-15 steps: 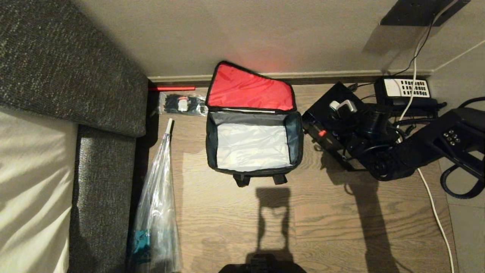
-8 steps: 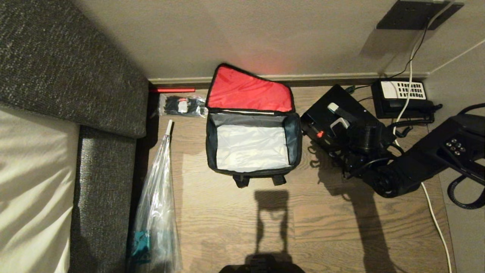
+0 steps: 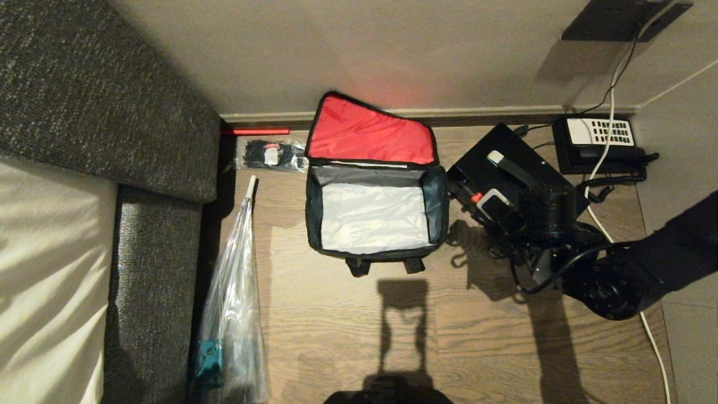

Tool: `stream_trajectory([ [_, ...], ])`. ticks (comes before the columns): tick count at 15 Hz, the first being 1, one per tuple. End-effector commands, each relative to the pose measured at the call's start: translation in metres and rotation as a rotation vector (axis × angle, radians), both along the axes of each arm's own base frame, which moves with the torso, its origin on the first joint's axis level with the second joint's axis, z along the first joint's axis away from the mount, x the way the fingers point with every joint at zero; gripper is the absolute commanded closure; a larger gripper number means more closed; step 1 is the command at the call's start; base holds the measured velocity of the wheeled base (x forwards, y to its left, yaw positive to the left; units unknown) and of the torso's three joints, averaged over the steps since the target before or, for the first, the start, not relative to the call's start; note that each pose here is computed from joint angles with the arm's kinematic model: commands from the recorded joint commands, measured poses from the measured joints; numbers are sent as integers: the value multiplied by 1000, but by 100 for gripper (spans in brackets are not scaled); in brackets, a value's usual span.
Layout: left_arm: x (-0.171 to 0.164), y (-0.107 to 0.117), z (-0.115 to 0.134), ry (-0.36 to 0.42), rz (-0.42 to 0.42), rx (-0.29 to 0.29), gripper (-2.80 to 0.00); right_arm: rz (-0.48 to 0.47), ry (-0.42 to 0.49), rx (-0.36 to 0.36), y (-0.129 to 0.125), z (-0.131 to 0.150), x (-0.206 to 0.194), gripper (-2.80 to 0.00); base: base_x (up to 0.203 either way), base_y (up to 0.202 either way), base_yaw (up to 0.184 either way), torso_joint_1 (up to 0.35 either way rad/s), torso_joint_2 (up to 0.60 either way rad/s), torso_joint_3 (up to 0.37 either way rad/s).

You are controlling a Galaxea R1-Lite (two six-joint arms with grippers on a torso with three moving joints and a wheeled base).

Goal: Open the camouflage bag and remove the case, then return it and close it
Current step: Grip the handle again

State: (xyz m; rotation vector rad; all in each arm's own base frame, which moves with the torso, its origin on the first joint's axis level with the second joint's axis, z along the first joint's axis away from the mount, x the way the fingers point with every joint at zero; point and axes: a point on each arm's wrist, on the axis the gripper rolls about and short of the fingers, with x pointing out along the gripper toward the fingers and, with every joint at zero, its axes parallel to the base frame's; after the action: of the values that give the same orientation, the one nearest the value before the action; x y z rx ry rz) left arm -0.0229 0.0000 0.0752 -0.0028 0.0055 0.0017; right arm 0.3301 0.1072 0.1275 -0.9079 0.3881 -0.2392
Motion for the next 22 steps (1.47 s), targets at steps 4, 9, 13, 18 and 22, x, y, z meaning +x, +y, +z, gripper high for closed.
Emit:
stream_trajectory([
  [4, 0, 0, 0, -2, 1, 0, 0, 4, -191, 80, -43, 98, -119, 0, 0, 0, 0, 0, 0, 0],
  [9, 0, 0, 0, -1, 1, 0, 0, -44, -330, 247, -94, 105, -247, 0, 0, 0, 0, 0, 0, 0],
  [13, 0, 0, 0, -2, 0, 0, 0, -48, -333, 517, -119, 54, -331, 0, 0, 0, 0, 0, 0, 0],
  [18, 0, 0, 0, -1, 0, 0, 0, 26, -239, 791, -112, -30, -368, 0, 0, 0, 0, 0, 0, 0],
  [22, 0, 0, 0, -1, 0, 0, 0, 224, -420, 880, -108, -44, -350, 0, 0, 0, 0, 0, 0, 0],
])
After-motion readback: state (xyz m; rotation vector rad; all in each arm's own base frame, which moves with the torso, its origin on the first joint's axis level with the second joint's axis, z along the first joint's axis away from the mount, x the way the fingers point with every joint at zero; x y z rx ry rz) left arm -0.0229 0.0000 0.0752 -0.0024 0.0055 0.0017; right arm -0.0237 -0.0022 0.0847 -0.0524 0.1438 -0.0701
